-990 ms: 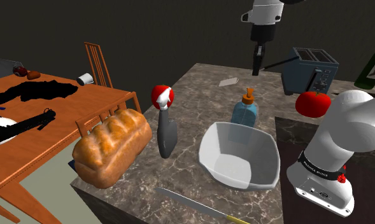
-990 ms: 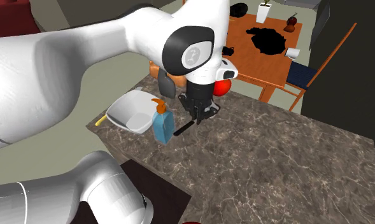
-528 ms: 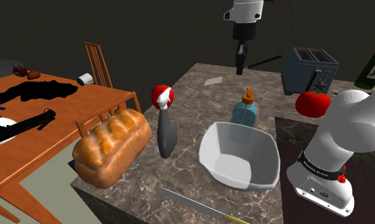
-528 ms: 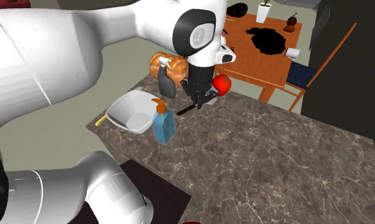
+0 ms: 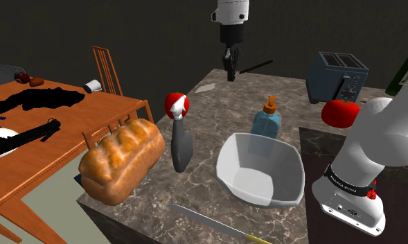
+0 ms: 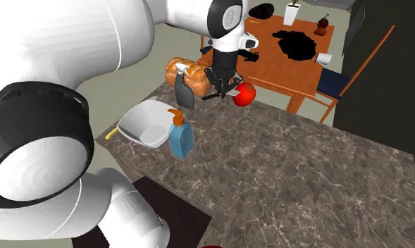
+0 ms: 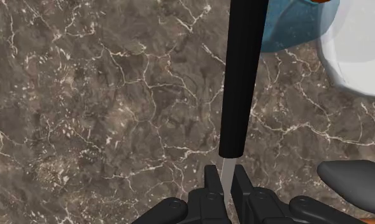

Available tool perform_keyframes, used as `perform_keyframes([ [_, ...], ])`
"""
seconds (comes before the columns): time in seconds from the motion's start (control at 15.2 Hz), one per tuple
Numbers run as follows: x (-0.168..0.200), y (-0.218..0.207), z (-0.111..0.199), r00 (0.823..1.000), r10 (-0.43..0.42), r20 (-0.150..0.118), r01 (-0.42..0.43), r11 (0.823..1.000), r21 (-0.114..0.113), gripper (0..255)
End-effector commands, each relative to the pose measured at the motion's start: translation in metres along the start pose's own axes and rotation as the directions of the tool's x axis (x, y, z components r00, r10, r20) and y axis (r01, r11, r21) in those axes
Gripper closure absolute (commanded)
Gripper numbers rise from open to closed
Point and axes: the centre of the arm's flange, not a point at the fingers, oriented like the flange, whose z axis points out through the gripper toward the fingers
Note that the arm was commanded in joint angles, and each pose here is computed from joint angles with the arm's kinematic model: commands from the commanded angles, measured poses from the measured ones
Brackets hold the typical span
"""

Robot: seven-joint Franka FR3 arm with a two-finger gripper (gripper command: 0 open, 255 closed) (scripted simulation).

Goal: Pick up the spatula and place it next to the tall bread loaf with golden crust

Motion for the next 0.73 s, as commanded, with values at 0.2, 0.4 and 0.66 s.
perform_keyframes([
  [0.2, 0.061, -0.028, -0.004, 1.0, 0.0, -0.001, 0.0, 1.0, 0.001, 255],
  [0.4, 0.098, -0.044, -0.006, 1.0, 0.0, -0.001, 0.0, 1.0, 0.001, 255],
  [0.66, 0.146, -0.065, -0.01, 1.0, 0.0, -0.001, 0.0, 1.0, 0.001, 255],
])
